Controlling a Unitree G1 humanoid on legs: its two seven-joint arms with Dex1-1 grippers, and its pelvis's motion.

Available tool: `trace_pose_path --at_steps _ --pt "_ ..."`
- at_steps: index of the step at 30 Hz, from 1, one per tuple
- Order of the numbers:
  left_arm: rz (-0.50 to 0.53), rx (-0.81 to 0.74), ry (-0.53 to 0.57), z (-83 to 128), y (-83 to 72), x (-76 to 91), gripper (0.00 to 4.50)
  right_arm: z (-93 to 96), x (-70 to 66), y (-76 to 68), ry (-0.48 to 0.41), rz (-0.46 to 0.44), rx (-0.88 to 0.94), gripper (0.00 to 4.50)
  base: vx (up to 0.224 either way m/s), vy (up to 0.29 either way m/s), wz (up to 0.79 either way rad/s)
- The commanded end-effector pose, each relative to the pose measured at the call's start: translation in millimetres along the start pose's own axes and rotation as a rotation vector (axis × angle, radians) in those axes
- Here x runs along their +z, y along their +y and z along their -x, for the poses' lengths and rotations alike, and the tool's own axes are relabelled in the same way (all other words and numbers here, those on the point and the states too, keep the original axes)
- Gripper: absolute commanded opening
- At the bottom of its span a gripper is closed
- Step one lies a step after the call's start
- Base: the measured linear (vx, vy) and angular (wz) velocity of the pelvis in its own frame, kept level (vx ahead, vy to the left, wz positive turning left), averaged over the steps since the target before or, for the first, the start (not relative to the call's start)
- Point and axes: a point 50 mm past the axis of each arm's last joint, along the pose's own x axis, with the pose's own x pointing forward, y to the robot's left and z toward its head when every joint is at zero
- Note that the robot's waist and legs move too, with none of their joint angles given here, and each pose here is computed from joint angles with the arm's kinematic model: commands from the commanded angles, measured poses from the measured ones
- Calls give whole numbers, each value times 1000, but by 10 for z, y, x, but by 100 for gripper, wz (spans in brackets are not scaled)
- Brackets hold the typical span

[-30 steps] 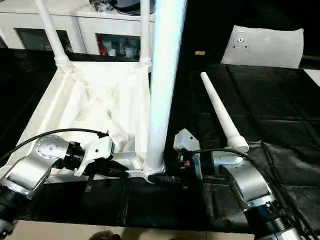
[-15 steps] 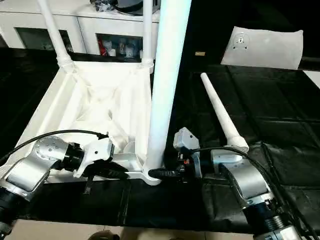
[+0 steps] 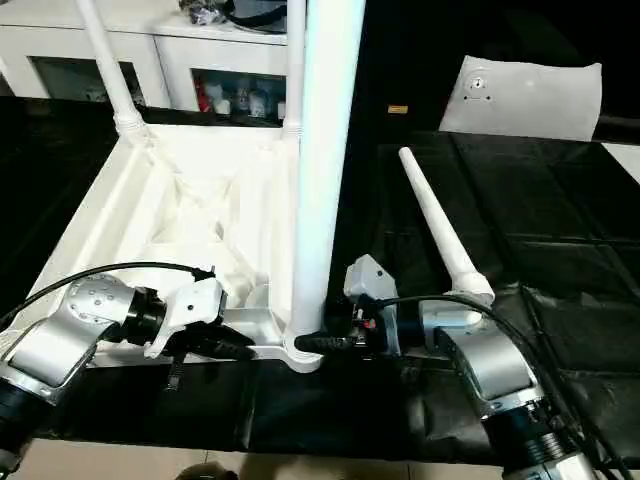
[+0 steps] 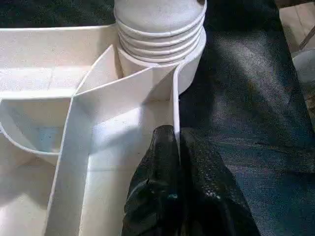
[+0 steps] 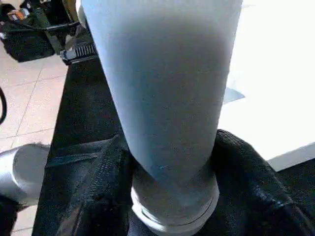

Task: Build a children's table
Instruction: Rotate leg to tighten

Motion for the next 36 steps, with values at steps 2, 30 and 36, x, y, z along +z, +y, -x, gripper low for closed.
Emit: trace_pose_path --at_steps 2,30,36 --pt "-48 -19 -9 -38 -13 83 0 -135 -35 92 2 -1 57 202 0 0 0" --pt "307 537 -229 -632 316 655 0 -903 -170 -99 -134 -488 -612 199 -16 3 -5" --pt "243 546 -204 -597 375 674 0 -905 -101 -158 -173 -475 -692 276 14 5 -10"
